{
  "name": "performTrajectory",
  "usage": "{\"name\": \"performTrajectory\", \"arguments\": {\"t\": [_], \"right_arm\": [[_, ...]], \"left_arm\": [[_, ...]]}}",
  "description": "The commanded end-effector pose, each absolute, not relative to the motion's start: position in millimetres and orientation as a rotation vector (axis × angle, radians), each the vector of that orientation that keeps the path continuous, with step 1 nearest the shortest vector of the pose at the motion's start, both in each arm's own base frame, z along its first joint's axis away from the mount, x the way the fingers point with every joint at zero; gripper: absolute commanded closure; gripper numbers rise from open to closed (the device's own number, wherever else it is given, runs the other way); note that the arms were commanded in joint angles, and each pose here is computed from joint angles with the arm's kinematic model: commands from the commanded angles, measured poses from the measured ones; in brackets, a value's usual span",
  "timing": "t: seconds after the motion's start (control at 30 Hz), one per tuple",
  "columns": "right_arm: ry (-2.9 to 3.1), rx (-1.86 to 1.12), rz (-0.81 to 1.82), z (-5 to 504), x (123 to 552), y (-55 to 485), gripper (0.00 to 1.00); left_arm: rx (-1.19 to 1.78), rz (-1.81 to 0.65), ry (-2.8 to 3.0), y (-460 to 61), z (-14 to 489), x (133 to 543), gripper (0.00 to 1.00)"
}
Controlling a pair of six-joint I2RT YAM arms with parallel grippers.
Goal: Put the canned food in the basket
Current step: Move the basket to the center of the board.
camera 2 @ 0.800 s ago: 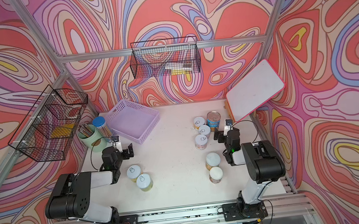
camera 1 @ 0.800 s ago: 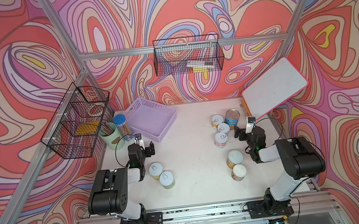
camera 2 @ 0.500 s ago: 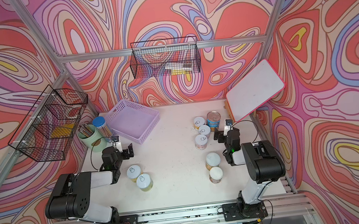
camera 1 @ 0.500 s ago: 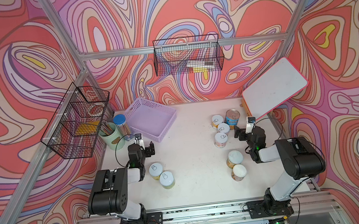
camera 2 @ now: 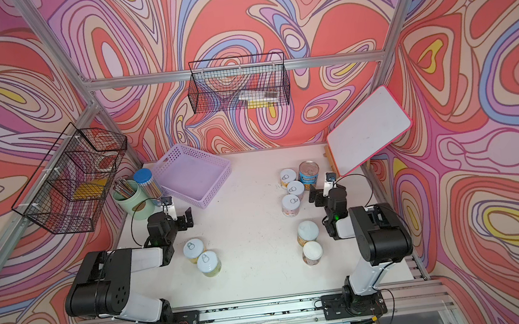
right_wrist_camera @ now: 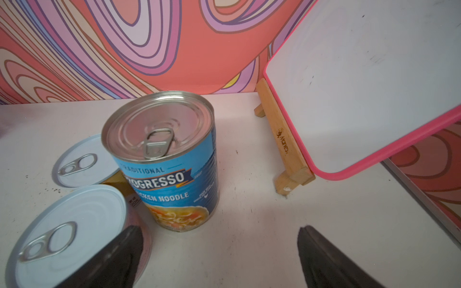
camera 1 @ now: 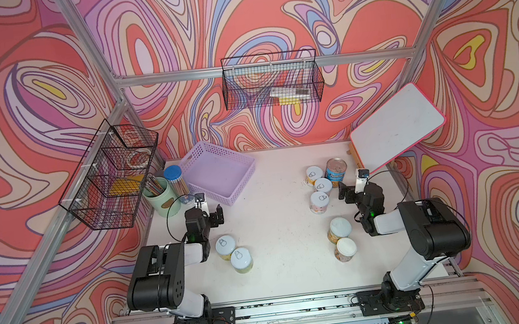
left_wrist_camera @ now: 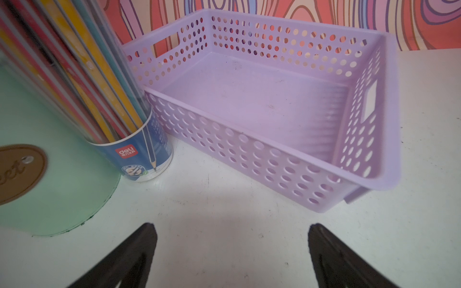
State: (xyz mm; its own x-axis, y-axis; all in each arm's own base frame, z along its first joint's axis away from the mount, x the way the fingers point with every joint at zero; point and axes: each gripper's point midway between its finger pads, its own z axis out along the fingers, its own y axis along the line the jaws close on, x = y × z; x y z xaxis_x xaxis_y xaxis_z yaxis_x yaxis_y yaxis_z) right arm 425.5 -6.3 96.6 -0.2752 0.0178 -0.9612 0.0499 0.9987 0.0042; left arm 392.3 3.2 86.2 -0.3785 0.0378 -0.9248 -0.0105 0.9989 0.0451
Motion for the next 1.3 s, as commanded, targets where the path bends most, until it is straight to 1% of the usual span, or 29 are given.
{"name": "performTrajectory", "arguments": {"t": [0.0,0.2,0.4,0.57,0.7,0.83,0.93,1.03,1.13,1.27], "right_arm": [[1.796,0.050,-0.032,112.7,419.8,-8.0,0.02],[1.803,0.077,-0.016,133.1,409.4,-8.7,0.02],[1.799,0.095,0.031,155.9,398.1,-4.9,0.02],[1.785,0.110,0.054,186.5,386.1,-3.7,0.02],[1.748,0.065,0.118,214.7,374.7,7.6,0.02],[1.705,0.022,0.206,236.6,362.7,21.6,0.02],[1.730,0.116,0.242,244.4,358.5,16.7,0.02],[1.744,0.108,0.312,251.8,355.2,25.8,0.02],[1.767,0.158,0.389,259.3,354.3,30.3,0.02],[1.885,0.201,0.479,255.7,361.1,39.7,0.02]], "left_arm": [[0.041,0.049,1.933,-0.1,90.9,390.7,0.01],[0.023,0.157,1.944,0.4,110.1,383.5,0.01],[-0.056,0.216,1.929,2.2,142.5,373.9,0.01],[-0.136,0.165,1.903,0.2,168.6,368.8,0.01],[-0.210,0.059,1.898,-7.7,187.4,372.9,0.01],[-0.322,0.004,1.970,-7.8,191.7,373.0,0.01],[-0.412,0.006,2.011,-2.2,194.2,367.7,0.01],[-0.478,0.009,2.028,2.6,196.5,360.1,0.01],[-0.513,-0.006,2.035,3.7,202.3,352.2,0.01],[-0.512,-0.047,2.073,-2.3,210.5,347.6,0.01]]}}
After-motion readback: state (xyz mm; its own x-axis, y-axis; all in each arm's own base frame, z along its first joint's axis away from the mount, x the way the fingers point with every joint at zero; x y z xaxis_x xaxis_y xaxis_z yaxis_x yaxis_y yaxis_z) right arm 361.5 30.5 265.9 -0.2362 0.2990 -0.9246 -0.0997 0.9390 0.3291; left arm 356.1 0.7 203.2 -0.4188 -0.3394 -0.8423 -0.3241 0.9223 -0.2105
